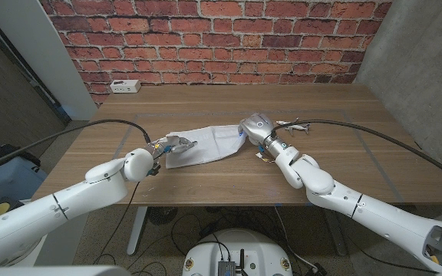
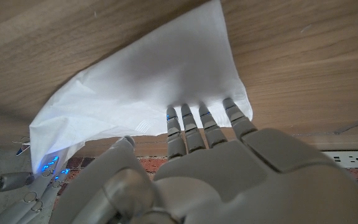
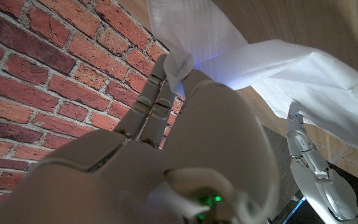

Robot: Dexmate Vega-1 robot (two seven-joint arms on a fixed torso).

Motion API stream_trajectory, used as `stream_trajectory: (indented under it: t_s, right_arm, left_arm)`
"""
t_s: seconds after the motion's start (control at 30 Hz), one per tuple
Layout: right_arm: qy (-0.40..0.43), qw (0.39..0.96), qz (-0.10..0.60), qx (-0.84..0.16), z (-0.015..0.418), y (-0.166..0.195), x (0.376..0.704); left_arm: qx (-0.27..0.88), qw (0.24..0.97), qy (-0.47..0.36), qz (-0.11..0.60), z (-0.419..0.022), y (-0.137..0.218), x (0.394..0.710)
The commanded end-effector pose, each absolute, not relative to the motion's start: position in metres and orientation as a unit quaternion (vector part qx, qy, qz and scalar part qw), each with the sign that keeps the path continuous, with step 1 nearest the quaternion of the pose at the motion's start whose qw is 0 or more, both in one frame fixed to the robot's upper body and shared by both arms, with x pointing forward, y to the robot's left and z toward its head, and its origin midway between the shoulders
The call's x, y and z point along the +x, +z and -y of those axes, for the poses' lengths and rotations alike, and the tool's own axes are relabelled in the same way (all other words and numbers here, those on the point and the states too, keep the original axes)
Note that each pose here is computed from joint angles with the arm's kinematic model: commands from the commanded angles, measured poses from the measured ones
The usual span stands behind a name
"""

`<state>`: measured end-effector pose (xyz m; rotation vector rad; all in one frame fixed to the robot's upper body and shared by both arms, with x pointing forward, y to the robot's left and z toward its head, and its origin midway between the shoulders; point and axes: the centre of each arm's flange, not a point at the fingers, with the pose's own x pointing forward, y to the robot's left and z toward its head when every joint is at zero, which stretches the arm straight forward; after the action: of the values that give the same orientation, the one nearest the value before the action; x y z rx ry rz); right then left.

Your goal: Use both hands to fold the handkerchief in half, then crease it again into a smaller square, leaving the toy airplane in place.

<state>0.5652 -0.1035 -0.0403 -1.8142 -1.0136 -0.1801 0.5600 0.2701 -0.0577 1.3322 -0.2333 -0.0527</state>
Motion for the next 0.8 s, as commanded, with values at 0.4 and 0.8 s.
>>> stream_trajectory:
  t_s: [0.4, 0.8]
  right_arm:
    - [-0.048, 0.377, 0.476, -0.793, 0.087, 0.001, 0.565]
    - [-0.027, 0.310, 0.502, -0.807, 0.065, 0.016, 0.561]
  left_arm:
    - [0.624, 0.777, -0.041, 0.074, -0.271, -0.064, 0.563]
    - [0.621, 0.779, -0.041, 0.078, -0.272, -0.066, 0.562]
